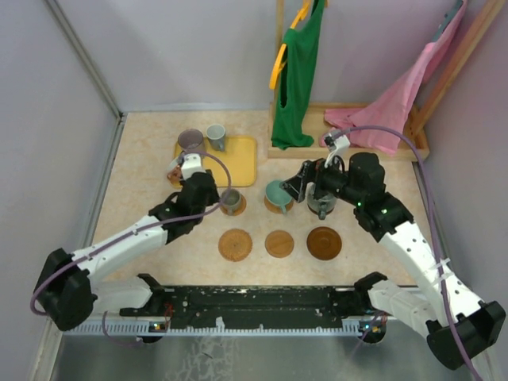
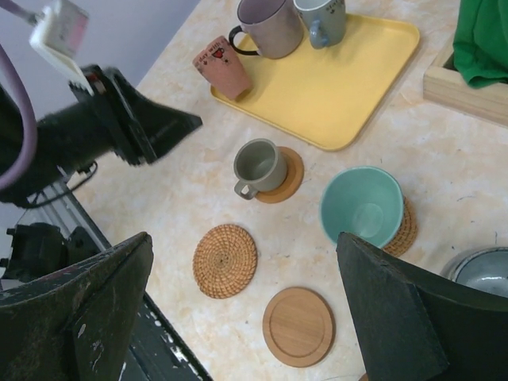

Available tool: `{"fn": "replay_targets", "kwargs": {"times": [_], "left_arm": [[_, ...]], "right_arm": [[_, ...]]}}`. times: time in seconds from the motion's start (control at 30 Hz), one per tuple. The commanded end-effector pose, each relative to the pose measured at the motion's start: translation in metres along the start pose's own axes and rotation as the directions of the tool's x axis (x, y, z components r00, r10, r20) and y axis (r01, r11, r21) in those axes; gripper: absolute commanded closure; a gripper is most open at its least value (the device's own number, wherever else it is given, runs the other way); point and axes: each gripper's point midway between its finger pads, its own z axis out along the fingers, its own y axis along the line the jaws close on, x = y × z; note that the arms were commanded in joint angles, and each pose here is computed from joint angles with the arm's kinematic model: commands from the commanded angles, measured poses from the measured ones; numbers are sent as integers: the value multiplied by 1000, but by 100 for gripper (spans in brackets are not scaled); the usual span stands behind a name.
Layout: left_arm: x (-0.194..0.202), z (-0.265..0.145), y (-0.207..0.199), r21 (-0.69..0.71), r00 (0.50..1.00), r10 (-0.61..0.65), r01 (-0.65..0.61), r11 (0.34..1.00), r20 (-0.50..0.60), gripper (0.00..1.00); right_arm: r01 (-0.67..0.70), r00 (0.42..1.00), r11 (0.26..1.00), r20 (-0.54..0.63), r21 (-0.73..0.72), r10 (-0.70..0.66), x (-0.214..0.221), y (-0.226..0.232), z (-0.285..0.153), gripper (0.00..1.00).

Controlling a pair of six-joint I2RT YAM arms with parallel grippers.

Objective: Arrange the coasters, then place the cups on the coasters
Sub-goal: Place the cup on the coaster.

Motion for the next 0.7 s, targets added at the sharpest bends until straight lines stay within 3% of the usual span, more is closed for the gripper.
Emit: {"fn": "replay_targets", "kwargs": {"times": [0.0,0.2,0.43,0.67], "left_arm": [[-16,9,42,-42,999,-27,29,999,31,51],[-24,25,83,-94,996,-88,91,991,34,46],[-21,53,118,-190,982,-184,174,966,-35,39],[-21,69,157,-262,962,-273,258,930,-23,37]], "right_arm": [[60,996,996,68,-66,-55,-30,16,1,2],[68,997,993,52,-101,-63,-28,19,9,2],[86,995,988,57,-128,-79,-26,20,12,2],[76,995,984,78,-158,-64,-28,25,14,2]]}}
